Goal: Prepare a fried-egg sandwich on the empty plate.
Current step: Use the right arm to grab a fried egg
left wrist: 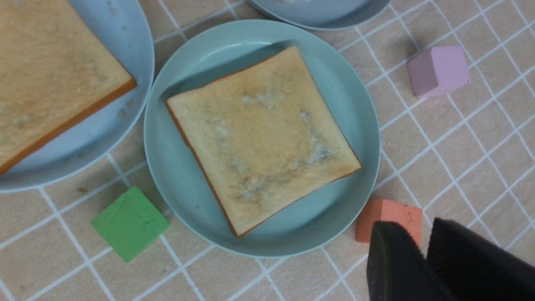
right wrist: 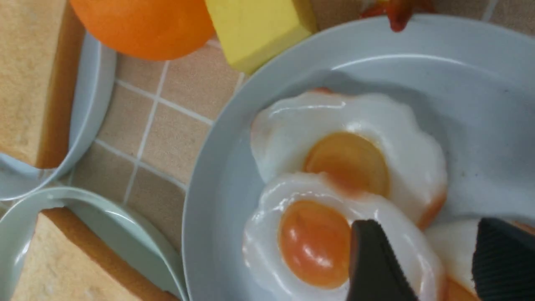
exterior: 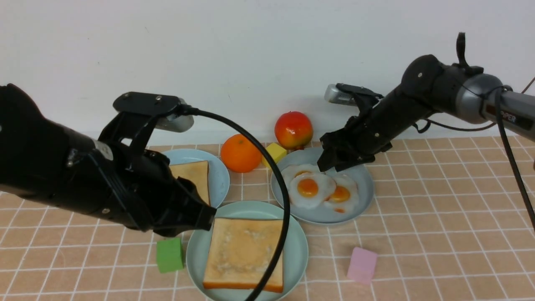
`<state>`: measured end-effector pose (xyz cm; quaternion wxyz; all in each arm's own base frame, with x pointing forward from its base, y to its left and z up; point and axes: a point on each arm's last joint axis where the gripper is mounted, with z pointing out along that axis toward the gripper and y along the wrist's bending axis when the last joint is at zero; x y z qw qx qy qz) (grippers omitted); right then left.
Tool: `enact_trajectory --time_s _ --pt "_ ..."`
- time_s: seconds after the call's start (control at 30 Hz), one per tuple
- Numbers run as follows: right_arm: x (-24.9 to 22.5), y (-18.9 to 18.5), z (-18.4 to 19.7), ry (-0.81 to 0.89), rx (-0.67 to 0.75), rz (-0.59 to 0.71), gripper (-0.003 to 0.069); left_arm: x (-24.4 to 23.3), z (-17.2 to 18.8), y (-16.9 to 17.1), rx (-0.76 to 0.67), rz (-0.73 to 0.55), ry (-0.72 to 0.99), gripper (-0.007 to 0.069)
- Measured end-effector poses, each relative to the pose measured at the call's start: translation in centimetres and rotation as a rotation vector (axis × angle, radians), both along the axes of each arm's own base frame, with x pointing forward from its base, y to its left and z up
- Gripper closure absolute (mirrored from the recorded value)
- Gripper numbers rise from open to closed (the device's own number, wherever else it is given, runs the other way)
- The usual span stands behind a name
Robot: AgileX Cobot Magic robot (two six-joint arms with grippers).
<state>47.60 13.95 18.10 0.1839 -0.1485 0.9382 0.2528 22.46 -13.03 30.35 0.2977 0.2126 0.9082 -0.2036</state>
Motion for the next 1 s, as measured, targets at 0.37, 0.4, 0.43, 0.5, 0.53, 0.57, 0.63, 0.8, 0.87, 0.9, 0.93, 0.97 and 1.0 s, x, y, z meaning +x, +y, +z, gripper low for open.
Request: enact_trajectory --time_s 0.37,0.4,0.43,0.5,0.53,0.57,0.63,0.8,0.87,0.9,0.93,0.97,1.0 --pt "-0.3 0.3 -2.2 0.084 0.014 0.041 0.0330 0.0 0.0 0.0 0.003 -0.001 -0.002 0.0478" --pt "-0.3 0.3 -2.3 0.086 0.015 0.046 0.0346 0.0 0.0 0.0 0.004 -0.001 -0.003 0.0478" --pt "-0.2 0.4 -2.4 0.088 0.017 0.047 0.0373 0.0 0.0 0.0 0.005 0.000 -0.006 0.0478" --pt "-0.2 0.4 -2.5 0.089 0.020 0.046 0.0418 0.0 0.0 0.0 0.005 0.000 -0.006 0.0478" --pt "-0.2 0.4 -2.5 0.092 0.023 0.045 0.0437 0.0 0.0 0.0 0.005 0.000 -0.006 0.0477" --pt "-0.2 0.3 -2.5 0.094 0.028 0.044 0.0461 0.0 0.0 0.0 0.005 0.000 -0.006 0.0476" --pt "-0.2 0.1 -2.4 0.100 0.036 0.040 0.0503 0.0 0.0 0.0 0.006 -0.001 -0.006 0.0476" --pt "-0.1 -0.7 -2.2 0.123 0.067 0.026 0.0575 0.0 0.0 0.1 0.012 -0.002 -0.009 0.0475" --pt "-0.1 -1.1 -1.6 0.125 0.080 0.021 0.0599 0.1 0.0 0.1 0.018 -0.004 -0.012 0.0475" --pt "-0.1 -1.4 -1.1 0.118 0.082 0.017 0.0604 0.1 0.0 0.1 0.022 -0.004 -0.013 0.0475" --pt "-0.1 -1.7 -0.6 0.110 0.083 0.015 0.0604 0.1 0.0 0.1 0.023 -0.003 -0.013 0.0475" --pt "-0.1 -2.1 0.0 0.101 0.086 0.009 0.0604 0.1 0.0 0.2 0.023 0.000 -0.010 0.0475" --pt "-0.2 -2.7 1.0 0.084 0.087 0.002 0.0604 0.1 0.0 0.2 0.022 0.004 -0.007 0.0474"
